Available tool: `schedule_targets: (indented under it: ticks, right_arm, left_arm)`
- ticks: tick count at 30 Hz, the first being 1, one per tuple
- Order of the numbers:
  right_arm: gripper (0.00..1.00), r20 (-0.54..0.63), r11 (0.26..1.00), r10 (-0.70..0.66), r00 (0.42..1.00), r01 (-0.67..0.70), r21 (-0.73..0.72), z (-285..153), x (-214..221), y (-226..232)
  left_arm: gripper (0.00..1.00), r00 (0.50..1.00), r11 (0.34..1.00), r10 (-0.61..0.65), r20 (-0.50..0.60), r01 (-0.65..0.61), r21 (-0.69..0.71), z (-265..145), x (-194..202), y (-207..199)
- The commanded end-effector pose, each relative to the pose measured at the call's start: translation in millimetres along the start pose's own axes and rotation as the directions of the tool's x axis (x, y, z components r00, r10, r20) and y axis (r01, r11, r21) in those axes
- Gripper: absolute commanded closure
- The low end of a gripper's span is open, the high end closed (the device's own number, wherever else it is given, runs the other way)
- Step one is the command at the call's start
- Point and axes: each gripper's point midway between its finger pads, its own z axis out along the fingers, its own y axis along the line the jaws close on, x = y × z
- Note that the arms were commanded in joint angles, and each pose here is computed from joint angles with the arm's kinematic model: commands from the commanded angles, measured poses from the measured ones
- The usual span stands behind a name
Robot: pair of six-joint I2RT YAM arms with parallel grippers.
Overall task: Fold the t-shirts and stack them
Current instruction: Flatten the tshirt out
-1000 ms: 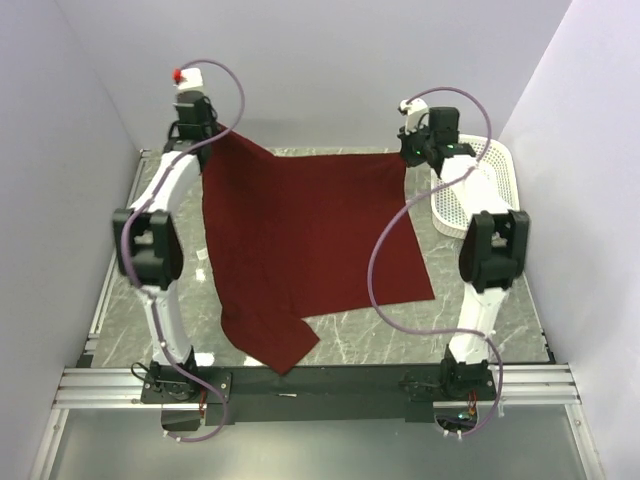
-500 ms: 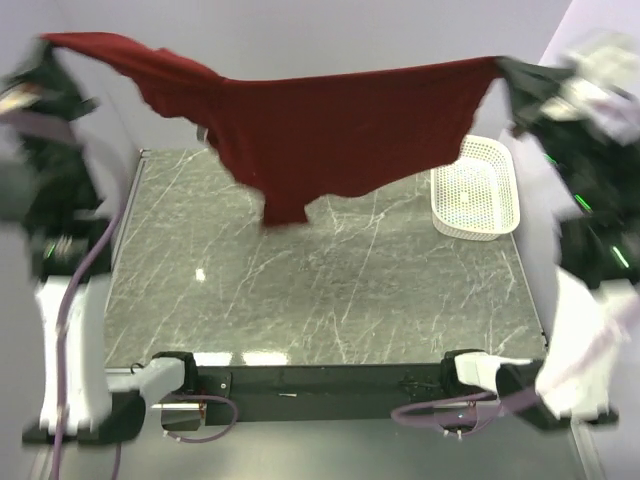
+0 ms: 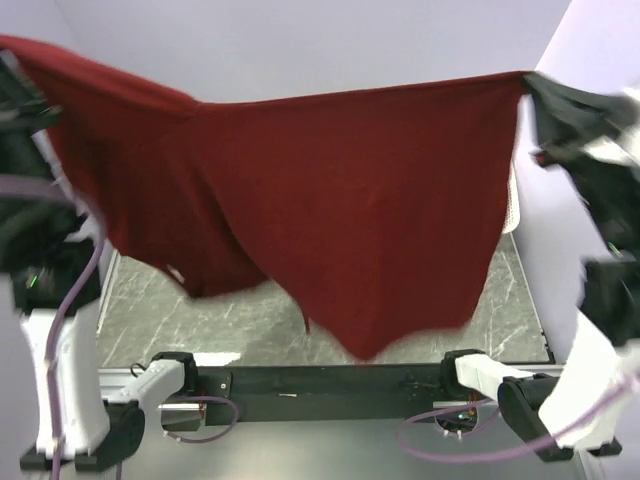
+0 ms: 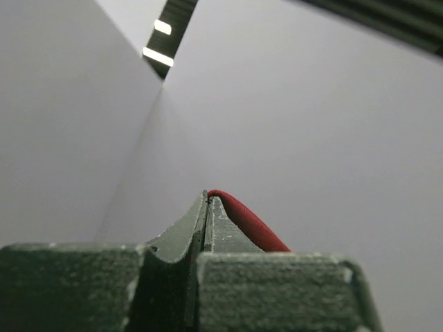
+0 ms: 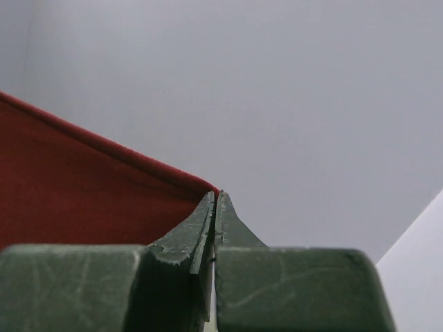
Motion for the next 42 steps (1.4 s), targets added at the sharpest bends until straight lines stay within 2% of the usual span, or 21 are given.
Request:
schedule_targets:
  ticks: [1, 4, 5, 7, 8, 10, 11, 13, 14, 15, 16, 17, 19, 20, 21, 23, 24, 30, 39, 40, 42]
  right_arm:
    - [1.00, -0.201, 0.999, 0.044, 0.979, -0.038, 0.031, 29.7, 94.1, -6.0]
    - [1.00, -0.305, 0.998, 0.062, 0.950, -0.064, 0.004, 38.2, 160.4, 7.2]
    - [1.00, -0.379, 0.995, 0.085, 0.921, -0.099, -0.017, 36.8, 203.4, 20.4]
    - [1.00, -0.405, 0.991, 0.094, 0.909, -0.125, -0.049, 39.5, 241.8, 34.2]
    - [1.00, -0.489, 0.981, 0.130, 0.863, -0.184, -0.064, 30.9, 294.2, 54.8]
    - [1.00, -0.510, 0.972, 0.143, 0.848, -0.216, -0.087, 29.8, 332.8, 71.3]
    - [1.00, -0.583, 0.958, 0.165, 0.795, -0.270, -0.097, 18.4, 380.3, 92.2]
    - [1.00, -0.633, 0.949, 0.170, 0.755, -0.300, -0.102, 10.9, 424.6, 107.5]
    - [1.00, -0.682, 0.938, 0.177, 0.710, -0.331, -0.101, 7.7, 458.3, 118.0]
    - [1.00, -0.709, 0.933, 0.173, 0.684, -0.343, -0.104, 6.1, 476.4, 123.1]
    - [1.00, -0.729, 0.934, 0.165, 0.665, -0.342, -0.100, 9.1, 488.9, 122.7]
    - [1.00, -0.778, 0.926, 0.166, 0.606, -0.367, -0.088, 4.9, 524.6, 131.2]
    - [1.00, -0.827, 0.921, 0.161, 0.539, -0.383, -0.071, 1.7, 554.2, 136.4]
    - [1.00, -0.847, 0.925, 0.157, 0.508, -0.377, -0.054, 5.9, 574.9, 134.2]
    - [1.00, -0.863, 0.923, 0.152, 0.481, -0.381, -0.050, 4.6, 584.8, 136.1]
    - [1.00, -0.881, 0.926, 0.147, 0.450, -0.376, -0.037, 8.1, 602.6, 134.8]
    - [1.00, -0.883, 0.928, 0.148, 0.446, -0.371, -0.032, 10.4, 605.5, 133.8]
    - [1.00, -0.880, 0.955, 0.161, 0.446, -0.295, 0.025, 27.7, 617.8, 111.4]
    - [1.00, -0.861, 0.950, 0.161, 0.483, -0.312, 0.002, 33.2, 603.4, 110.8]
    - [1.00, -0.855, 0.950, 0.155, 0.496, -0.313, -0.010, 33.5, 597.5, 110.8]
    - [1.00, -0.855, 0.946, 0.150, 0.497, -0.323, -0.021, 30.0, 595.4, 114.5]
  left_arm:
    - [0.99, 0.986, 0.995, 0.074, -0.150, -0.083, -0.050, 15.4, 90.5, 19.1]
    - [0.99, 0.955, 0.991, 0.105, -0.278, -0.124, -0.054, 14.2, 169.5, 34.3]
    - [0.99, 0.932, 0.989, 0.123, -0.342, -0.145, -0.038, 11.6, 208.3, 40.0]
    - [1.00, 0.890, 0.984, 0.143, -0.433, -0.174, -0.031, -4.0, 267.1, 56.4]
    - [1.00, 0.856, 0.981, 0.161, -0.491, -0.195, -0.018, -14.0, 306.0, 66.4]
    - [0.99, 0.803, 0.976, 0.173, -0.570, -0.218, -0.012, -40.5, 362.7, 87.3]
    - [1.00, 0.756, 0.971, 0.183, -0.629, -0.239, -0.004, -56.6, 402.2, 100.9]
    - [0.99, 0.683, 0.969, 0.188, -0.706, -0.246, 0.019, -83.3, 450.2, 115.5]
    - [1.00, 0.613, 0.963, 0.196, -0.766, -0.267, 0.033, -106.0, 491.3, 131.4]
    - [1.00, 0.582, 0.964, 0.197, -0.789, -0.260, 0.050, -112.6, 509.8, 133.0]
    - [1.00, 0.519, 0.960, 0.199, -0.831, -0.272, 0.061, -127.7, 530.7, 141.9]
    - [1.00, 0.473, 0.955, 0.207, -0.857, -0.286, 0.073, -137.7, 549.2, 148.8]
    - [1.00, 0.374, 0.947, 0.207, -0.904, -0.309, 0.089, -155.6, 595.3, 164.7]
    - [1.00, 0.274, 0.935, 0.201, -0.940, -0.341, 0.100, -184.2, 622.7, 183.2]
    - [1.00, 0.284, 0.936, 0.199, -0.938, -0.338, 0.096, -171.9, 628.7, 179.5]
    - [1.00, 0.251, 0.925, 0.199, -0.947, -0.368, 0.097, -175.7, 647.0, 189.4]
    - [1.00, 0.220, 0.920, 0.199, -0.955, -0.376, 0.105, -182.4, 651.6, 193.3]
    - [1.00, 0.192, 0.895, 0.238, -0.952, -0.424, 0.139, -177.0, 662.7, 203.1]
    - [1.00, 0.245, 0.895, 0.295, -0.924, -0.409, 0.178, -159.0, 631.6, 188.4]
    - [1.00, 0.305, 0.903, 0.299, -0.904, -0.396, 0.165, -142.5, 617.8, 178.2]
    - [1.00, 0.295, 0.910, 0.288, -0.911, -0.380, 0.164, -153.3, 612.2, 177.6]
